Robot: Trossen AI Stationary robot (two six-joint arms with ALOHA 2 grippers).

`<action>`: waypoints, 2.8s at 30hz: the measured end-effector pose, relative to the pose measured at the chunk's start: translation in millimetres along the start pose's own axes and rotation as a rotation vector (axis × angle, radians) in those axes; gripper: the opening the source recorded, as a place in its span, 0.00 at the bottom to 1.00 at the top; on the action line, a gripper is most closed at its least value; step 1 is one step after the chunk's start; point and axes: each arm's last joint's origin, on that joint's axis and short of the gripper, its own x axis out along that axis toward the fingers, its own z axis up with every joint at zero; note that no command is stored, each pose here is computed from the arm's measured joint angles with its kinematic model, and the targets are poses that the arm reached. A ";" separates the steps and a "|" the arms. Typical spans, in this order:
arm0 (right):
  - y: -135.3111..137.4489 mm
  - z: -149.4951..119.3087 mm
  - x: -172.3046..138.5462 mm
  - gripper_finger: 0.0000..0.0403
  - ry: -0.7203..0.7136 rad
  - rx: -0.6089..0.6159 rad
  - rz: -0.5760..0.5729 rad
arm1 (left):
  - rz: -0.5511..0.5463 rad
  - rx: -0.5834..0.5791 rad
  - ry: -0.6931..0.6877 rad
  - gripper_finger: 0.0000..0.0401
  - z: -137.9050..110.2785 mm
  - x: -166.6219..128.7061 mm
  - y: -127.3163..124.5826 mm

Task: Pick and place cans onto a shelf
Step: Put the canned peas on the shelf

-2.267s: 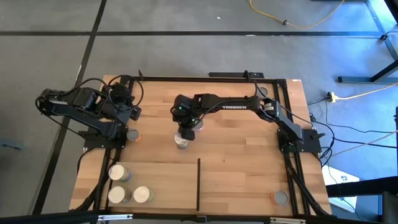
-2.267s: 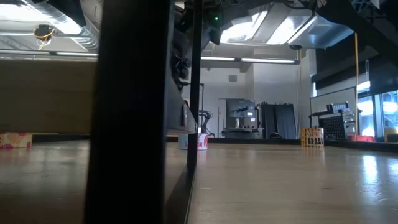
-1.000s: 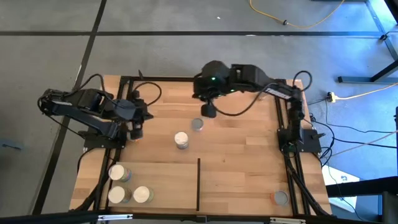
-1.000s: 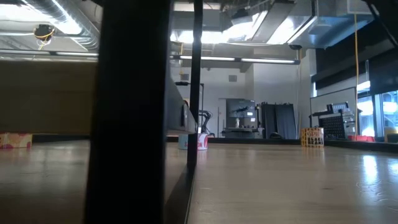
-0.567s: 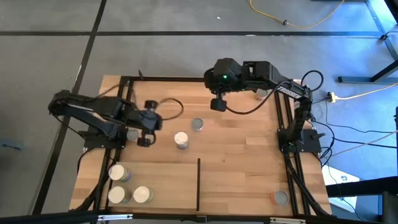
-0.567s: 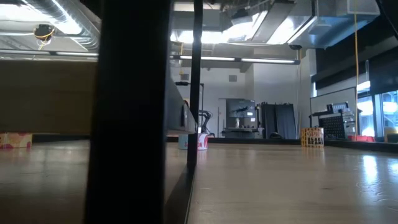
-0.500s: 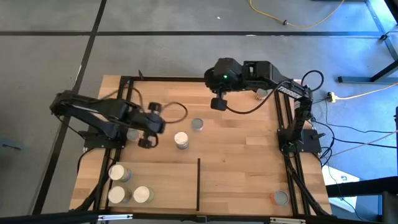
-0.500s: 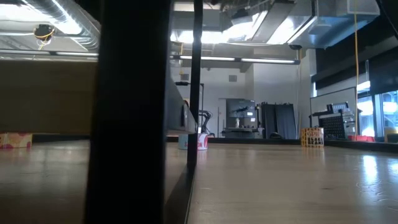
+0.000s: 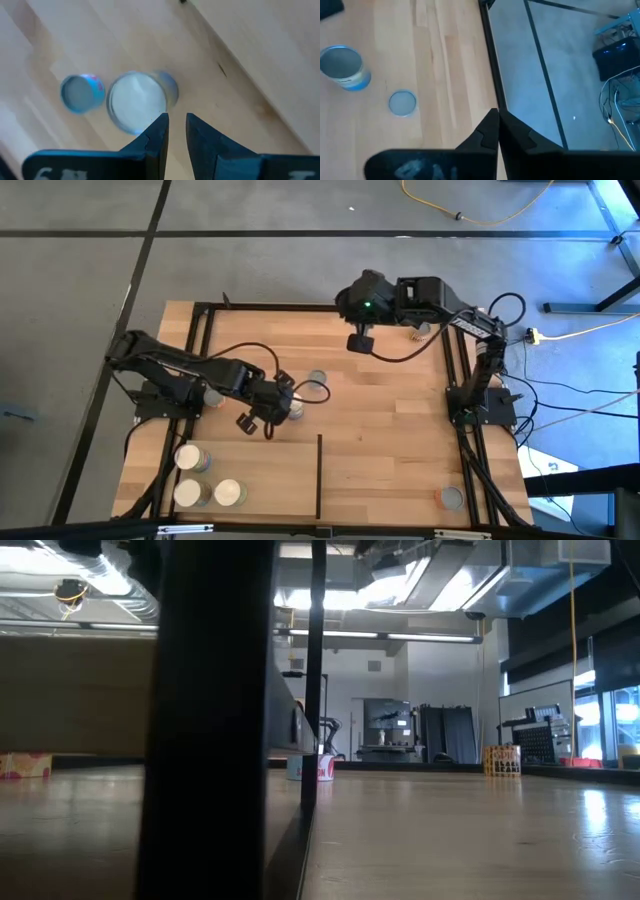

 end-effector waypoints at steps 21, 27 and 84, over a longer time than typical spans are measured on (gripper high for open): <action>-16.5 -25.8 -59.9 0.02 -0.080 -0.035 0.086 | -0.025 -0.027 -0.062 0.14 3.5 1.1 3.9; -16.2 -28.2 -60.6 0.03 -0.062 -0.042 0.091 | -0.021 -0.121 -0.074 0.14 4.7 1.1 4.6; -16.0 -28.4 -60.3 0.04 -0.058 -0.043 0.092 | -0.013 -0.464 0.110 0.14 4.7 56.2 16.0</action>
